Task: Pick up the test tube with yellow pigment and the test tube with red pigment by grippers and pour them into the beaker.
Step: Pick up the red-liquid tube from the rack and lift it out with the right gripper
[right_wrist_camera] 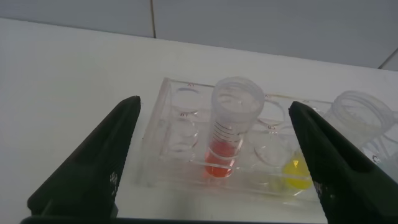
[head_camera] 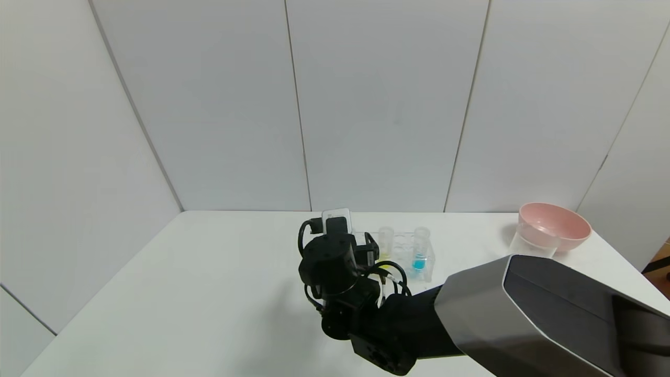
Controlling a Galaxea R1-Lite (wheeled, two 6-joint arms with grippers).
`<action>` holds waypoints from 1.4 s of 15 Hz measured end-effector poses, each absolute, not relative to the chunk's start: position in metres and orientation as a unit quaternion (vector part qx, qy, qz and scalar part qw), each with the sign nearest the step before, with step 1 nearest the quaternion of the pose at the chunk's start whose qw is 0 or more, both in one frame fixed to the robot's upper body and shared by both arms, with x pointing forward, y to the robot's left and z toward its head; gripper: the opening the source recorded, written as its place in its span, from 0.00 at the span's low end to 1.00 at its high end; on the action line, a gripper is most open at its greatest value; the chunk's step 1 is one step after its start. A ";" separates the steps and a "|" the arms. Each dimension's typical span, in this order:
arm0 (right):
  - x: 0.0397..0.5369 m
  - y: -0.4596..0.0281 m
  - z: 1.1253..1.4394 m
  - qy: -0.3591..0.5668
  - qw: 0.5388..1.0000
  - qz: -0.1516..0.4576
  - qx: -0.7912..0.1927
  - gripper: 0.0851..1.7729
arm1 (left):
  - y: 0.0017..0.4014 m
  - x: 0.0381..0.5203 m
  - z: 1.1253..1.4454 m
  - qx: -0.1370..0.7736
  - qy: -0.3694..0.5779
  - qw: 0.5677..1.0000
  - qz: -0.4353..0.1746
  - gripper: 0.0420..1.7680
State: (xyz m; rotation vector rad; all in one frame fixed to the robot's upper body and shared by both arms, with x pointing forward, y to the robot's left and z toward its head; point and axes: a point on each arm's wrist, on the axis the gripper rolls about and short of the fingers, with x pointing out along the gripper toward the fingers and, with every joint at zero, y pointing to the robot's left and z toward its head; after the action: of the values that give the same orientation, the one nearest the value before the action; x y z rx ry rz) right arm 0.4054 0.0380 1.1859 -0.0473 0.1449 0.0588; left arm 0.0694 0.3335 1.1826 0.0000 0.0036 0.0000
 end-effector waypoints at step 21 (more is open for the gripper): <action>0.438 0.038 1.161 0.076 0.997 0.012 -0.019 0.96 | 0.334 0.069 1.183 0.000 0.002 1.000 0.000 1.00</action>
State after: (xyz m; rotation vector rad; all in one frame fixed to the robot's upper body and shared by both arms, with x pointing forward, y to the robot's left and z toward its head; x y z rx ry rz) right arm 0.4378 0.0382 1.1615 -0.0374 0.1517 0.0247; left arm 0.0694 0.3335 1.1826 0.0000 0.0036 0.0000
